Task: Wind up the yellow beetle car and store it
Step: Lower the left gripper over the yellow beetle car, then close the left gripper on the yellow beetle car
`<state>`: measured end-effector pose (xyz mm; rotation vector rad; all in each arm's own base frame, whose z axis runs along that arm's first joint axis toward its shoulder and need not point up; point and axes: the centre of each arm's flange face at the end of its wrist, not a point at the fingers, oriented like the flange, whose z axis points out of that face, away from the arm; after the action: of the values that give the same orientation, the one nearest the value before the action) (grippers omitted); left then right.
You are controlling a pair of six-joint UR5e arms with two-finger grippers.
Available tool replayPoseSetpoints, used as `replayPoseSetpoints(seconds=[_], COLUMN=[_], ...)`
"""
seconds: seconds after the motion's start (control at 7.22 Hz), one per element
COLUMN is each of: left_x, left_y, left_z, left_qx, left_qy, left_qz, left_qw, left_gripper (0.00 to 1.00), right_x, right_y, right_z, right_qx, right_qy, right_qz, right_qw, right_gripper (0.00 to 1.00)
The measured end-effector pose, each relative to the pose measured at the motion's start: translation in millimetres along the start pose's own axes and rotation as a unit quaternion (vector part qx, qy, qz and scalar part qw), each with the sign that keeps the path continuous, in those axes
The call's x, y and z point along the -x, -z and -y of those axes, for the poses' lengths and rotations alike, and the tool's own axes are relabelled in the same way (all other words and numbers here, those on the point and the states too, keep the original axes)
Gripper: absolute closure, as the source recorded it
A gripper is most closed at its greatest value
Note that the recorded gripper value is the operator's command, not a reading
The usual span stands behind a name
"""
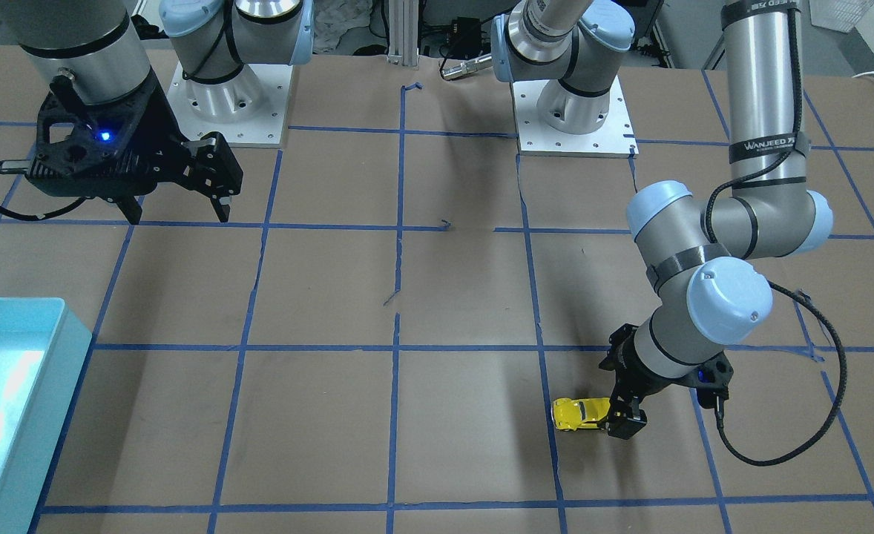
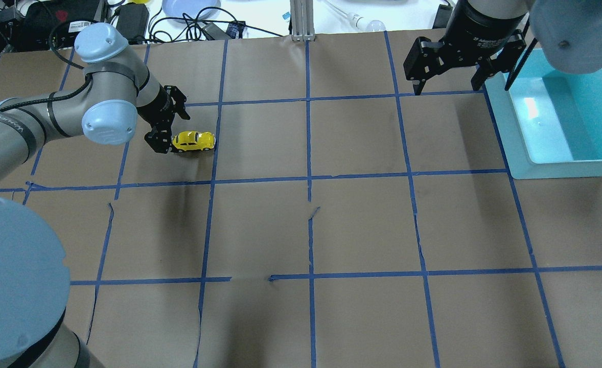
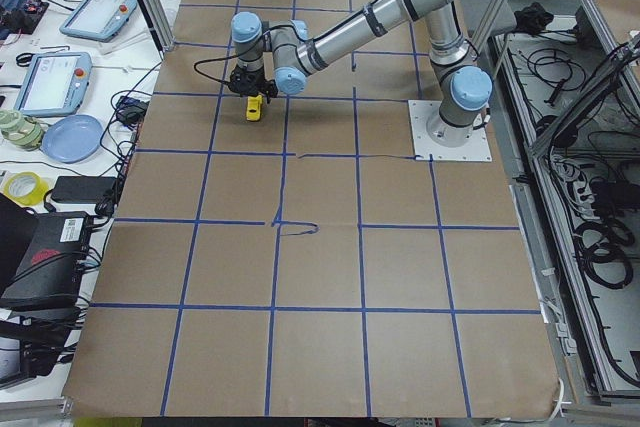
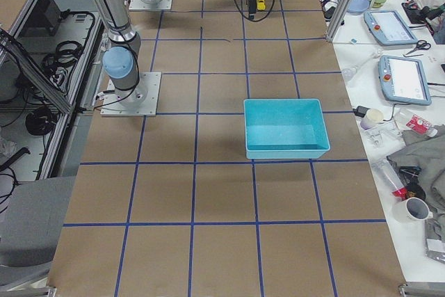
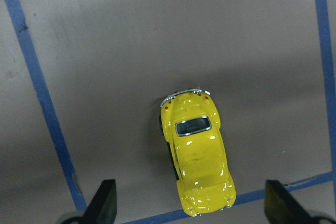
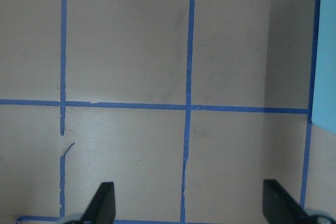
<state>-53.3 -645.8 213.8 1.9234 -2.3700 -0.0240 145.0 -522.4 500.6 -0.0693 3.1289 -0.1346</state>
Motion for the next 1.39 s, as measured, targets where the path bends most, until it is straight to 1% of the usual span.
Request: replayPoseSetpoints(seconds=[0.28, 0.42, 0.55, 0.69, 1.39], left_x=[-0.5, -1.4, -2.5, -3.7, -17.4], left_y=[-16.3, -22.1, -26.7, -29.3, -8.7], left_z=[2.1, 3.0, 3.9, 4.6, 4.8], left_qx=[0.003, 0.003, 0.003, 0.003, 0.005], left_qy=[0.011, 0.013, 0.018, 0.023, 0.022], left_qz=[0.01, 0.011, 0.011, 0.011, -0.011], left_qw=[0.9999, 0.9998, 0.9998, 0.9997, 0.9997], left_gripper=[0.0, 0.03, 0.7, 1.0, 1.0], right_x=[0.4, 0.4, 0.4, 0.3, 0.3], right_y=[-1.1, -3.3, -5.6, -6.7, -8.3], right_z=[-0.6, -1.0, -1.4, -1.6, -2.0], right_qx=[0.001, 0.002, 0.003, 0.004, 0.005], right_qy=[-0.001, -0.002, -0.003, -0.003, -0.004], right_qz=[0.0, 0.0, 0.0, 0.0, 0.0], right_qw=[1.0, 1.0, 1.0, 1.0, 1.0], right_gripper=[0.0, 0.0, 0.0, 0.0, 0.0])
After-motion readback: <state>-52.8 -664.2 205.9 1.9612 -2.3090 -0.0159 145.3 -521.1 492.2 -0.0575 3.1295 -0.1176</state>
